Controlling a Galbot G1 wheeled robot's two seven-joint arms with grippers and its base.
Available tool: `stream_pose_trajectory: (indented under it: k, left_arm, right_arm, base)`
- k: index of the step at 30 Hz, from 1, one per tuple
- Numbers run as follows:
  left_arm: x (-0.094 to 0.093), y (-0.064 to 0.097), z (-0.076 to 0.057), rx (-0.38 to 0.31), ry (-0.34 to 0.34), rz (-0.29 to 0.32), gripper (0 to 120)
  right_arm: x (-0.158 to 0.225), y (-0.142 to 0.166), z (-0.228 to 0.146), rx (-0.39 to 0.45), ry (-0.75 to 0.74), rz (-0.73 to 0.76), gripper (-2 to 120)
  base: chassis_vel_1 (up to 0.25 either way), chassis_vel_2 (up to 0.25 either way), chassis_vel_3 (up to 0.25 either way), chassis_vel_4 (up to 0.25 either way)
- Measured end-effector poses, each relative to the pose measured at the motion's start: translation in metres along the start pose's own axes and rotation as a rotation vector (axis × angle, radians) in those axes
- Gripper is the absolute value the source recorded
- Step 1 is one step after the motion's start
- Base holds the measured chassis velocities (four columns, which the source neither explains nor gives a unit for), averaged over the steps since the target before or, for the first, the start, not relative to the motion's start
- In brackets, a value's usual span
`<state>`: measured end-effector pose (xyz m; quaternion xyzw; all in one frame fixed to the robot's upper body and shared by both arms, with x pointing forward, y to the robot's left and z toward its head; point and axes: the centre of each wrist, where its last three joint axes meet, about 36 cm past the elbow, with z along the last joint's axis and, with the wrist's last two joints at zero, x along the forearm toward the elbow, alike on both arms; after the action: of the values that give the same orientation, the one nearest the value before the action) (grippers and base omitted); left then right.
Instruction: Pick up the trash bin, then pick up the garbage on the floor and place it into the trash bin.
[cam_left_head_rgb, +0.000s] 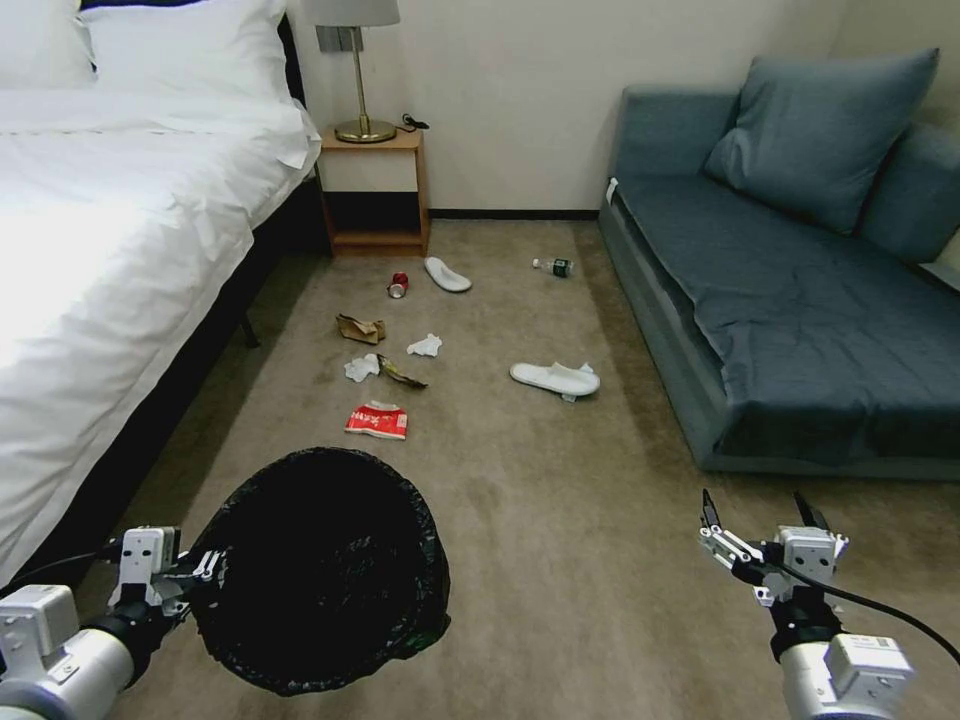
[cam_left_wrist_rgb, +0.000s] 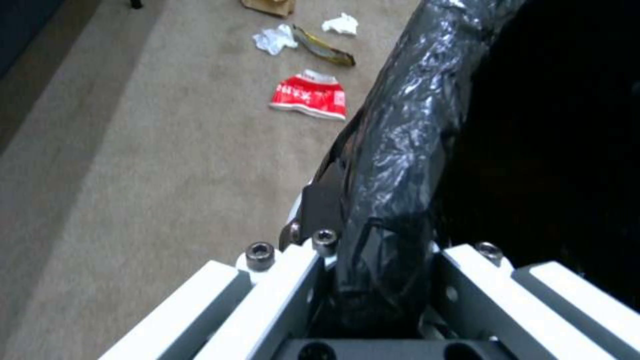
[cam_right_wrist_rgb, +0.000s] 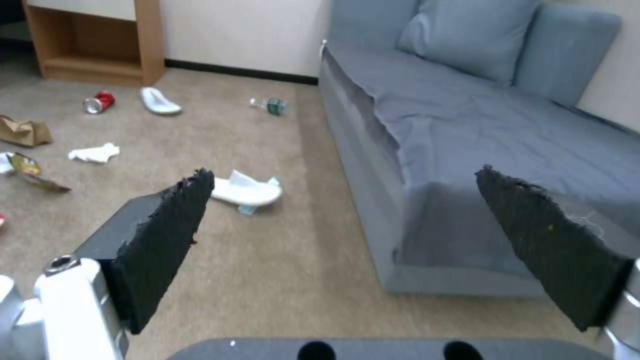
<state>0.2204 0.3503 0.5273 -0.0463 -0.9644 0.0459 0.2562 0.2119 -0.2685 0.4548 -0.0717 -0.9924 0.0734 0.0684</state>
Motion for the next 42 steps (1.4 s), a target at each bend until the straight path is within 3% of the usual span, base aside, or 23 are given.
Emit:
stream_pose_trajectory:
  k: [42]
  left_arm:
    - [-0.004,0.002,0.005,-0.008,0.005,0.003,2]
  right_arm:
    - [-0.001,0.003,0.011,0.005,0.032,-0.028,100]
  base:
    - [-0.11,0.208,0.21,-0.111]
